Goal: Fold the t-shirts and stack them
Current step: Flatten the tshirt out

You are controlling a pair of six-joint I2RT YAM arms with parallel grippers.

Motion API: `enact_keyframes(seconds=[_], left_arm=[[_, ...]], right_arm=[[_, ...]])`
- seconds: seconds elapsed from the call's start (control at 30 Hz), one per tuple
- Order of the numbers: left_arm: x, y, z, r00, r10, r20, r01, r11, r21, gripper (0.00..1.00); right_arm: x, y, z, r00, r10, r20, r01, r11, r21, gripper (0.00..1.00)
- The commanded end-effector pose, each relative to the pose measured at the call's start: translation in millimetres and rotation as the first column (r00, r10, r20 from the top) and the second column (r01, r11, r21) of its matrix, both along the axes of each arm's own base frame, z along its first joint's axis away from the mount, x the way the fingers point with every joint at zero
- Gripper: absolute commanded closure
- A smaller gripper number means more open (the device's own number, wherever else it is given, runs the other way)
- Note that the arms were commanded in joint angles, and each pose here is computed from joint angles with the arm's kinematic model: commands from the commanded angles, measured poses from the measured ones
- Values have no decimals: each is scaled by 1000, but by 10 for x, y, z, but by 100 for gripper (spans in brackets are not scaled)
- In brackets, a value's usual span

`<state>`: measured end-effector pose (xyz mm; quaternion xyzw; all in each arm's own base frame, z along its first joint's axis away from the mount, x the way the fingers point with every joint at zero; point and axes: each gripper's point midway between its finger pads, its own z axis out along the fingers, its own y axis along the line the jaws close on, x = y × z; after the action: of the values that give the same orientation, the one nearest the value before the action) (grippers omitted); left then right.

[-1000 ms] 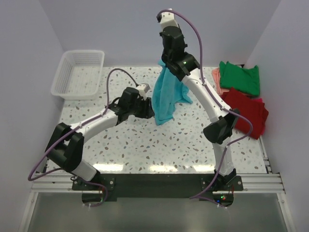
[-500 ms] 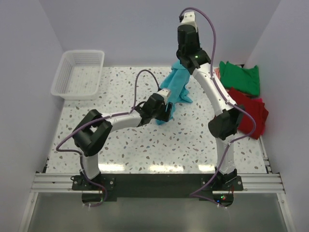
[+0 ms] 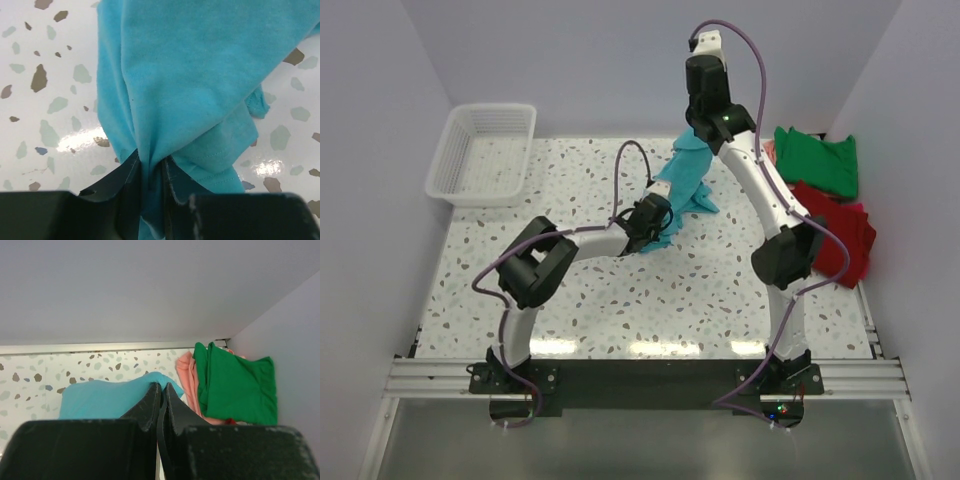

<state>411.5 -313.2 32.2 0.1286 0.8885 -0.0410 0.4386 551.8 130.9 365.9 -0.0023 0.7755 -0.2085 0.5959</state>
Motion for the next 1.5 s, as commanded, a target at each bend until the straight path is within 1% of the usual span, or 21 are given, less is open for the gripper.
enact_keyframes(seconds=[0.0,0.07,0.13,0.17,0.2,0.23,0.27,0.37,0.57,0.6,0.63,0.67,0.73,0.77,0.83,0.87,0.97,1.1,1.2,1.33,1.47], left_arm=[[160,171,625,989,97,115,-94,995,-36,76],[84,298,791,987,110,119,-108,994,-25,75],[39,369,1044,981,123,148,-116,992,-52,75],[-8,445,1062,980,134,148,-129,991,-40,76],[-36,493,1246,974,151,170,-142,988,-65,78],[-64,533,1308,971,161,177,-151,986,-66,81],[-100,627,1346,966,186,182,-179,982,-53,89],[-174,838,1601,944,253,213,-244,967,-65,100],[-287,1286,2123,885,368,285,-348,930,-119,100],[-311,1365,2249,874,383,299,-357,924,-140,100],[-294,1497,2308,859,412,305,-384,911,-147,100],[-312,1602,2363,846,434,309,-410,901,-143,100],[-339,1831,2553,817,477,325,-445,879,-170,100],[-353,1910,2641,799,495,342,-462,869,-180,100],[-404,2062,2837,772,512,376,-473,858,-198,100],[-420,2111,2936,755,525,394,-480,851,-214,100],[-495,2217,3229,724,526,447,-468,850,-242,100],[-581,2328,3573,678,547,490,-464,836,-291,100],[-627,2366,3809,654,550,519,-442,835,-328,100],[-710,2376,4097,629,542,557,-381,840,-387,100],[-807,2318,4286,630,486,605,-280,869,-407,100]], right_arm=[[-54,-191,106,999,-46,22,45,999,25,100],[-64,-222,50,998,-55,7,54,998,26,100],[-74,-260,15,998,-65,0,65,997,34,100],[-83,-271,17,998,-68,0,68,997,37,100],[-97,-290,29,997,-76,3,76,996,44,100],[-104,-289,2,997,-76,-3,76,996,46,100],[-117,-293,8,997,-77,-2,77,996,50,100],[-167,-296,4,997,-73,-3,73,995,69,100],[-408,-362,106,998,-58,24,55,992,115,100],[-443,-370,130,997,-67,40,60,988,145,100],[-483,-393,63,997,-67,26,63,988,139,100],[-588,-428,235,996,-66,64,55,985,163,100],[-679,-461,267,995,-63,79,49,983,176,100],[-788,-503,413,992,-60,109,38,981,192,100],[-900,-546,460,991,-57,122,32,979,200,100],[-1015,-600,620,985,-58,160,22,976,218,100],[-1175,-640,743,981,-43,190,-2,973,229,100],[-1502,-677,1131,957,26,289,-103,961,256,100],[-1667,-677,1330,936,82,342,-169,958,232,100],[-2007,-621,1743,877,187,442,-312,922,228,100],[-2327,-590,2061,807,258,531,-421,882,211,100]])
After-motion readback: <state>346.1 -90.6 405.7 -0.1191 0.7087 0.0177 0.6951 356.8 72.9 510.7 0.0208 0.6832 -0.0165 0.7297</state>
